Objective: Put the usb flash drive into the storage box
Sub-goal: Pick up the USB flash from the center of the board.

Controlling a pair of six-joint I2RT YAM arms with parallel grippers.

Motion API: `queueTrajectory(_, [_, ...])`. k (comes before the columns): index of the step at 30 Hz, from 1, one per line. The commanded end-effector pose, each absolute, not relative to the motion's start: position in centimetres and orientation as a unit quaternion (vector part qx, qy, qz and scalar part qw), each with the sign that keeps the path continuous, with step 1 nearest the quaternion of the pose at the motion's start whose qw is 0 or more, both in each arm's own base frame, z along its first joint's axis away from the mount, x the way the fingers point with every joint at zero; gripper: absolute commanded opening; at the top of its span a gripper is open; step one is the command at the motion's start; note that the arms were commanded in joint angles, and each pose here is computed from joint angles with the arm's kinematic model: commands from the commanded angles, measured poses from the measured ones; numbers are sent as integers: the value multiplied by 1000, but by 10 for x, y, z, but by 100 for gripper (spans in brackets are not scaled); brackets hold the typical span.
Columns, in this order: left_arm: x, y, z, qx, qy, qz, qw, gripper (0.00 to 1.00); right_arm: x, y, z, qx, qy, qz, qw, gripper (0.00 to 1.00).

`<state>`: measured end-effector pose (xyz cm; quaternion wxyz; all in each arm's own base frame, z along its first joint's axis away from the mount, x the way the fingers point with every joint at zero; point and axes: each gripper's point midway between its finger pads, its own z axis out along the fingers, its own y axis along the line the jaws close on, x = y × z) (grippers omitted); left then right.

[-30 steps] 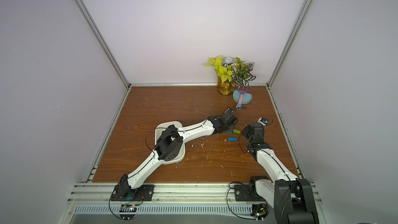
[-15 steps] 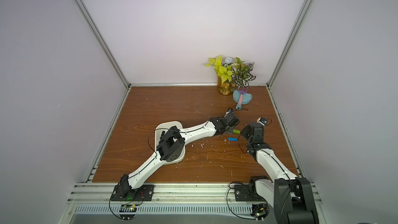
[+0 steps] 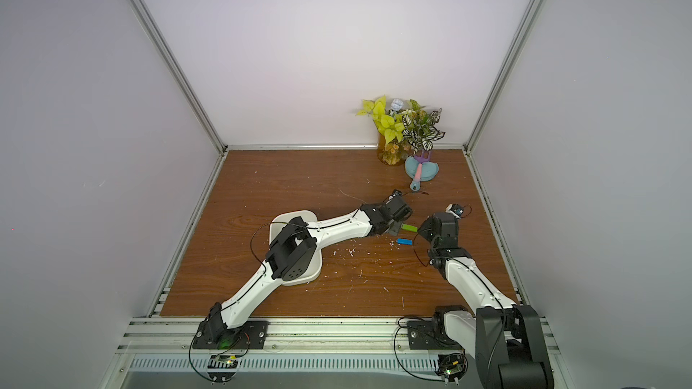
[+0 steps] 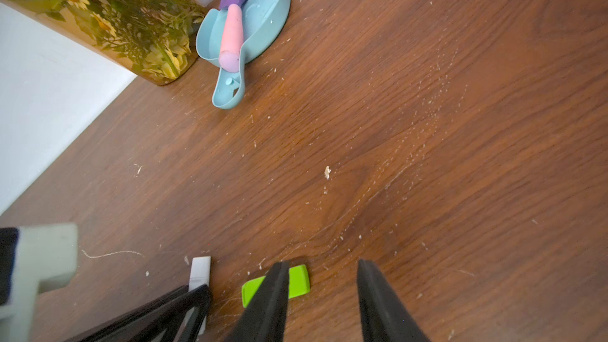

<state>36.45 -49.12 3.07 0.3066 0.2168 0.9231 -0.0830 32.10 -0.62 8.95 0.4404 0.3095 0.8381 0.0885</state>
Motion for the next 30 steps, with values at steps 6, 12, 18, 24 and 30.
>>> queueTrajectory(6, [339, -475, 69, 241, 924, -76, 288, 7, 326, -3, 94, 306, 833, 103, 449, 40])
queueTrajectory(12, [332, -455, 116, 219, 918, -78, 321, 6, 326, -3, 95, 305, 833, 104, 451, 40])
queueTrajectory(18, [319, -397, 148, 167, 921, -46, 350, 6, 327, -1, 94, 303, 833, 109, 449, 40])
queueTrajectory(24, [290, -307, 146, 86, 932, -17, 351, 7, 327, 2, 92, 298, 835, 116, 447, 40])
queueTrajectory(30, [259, -240, 132, 17, 939, -14, 343, 8, 328, 5, 92, 295, 835, 125, 447, 41])
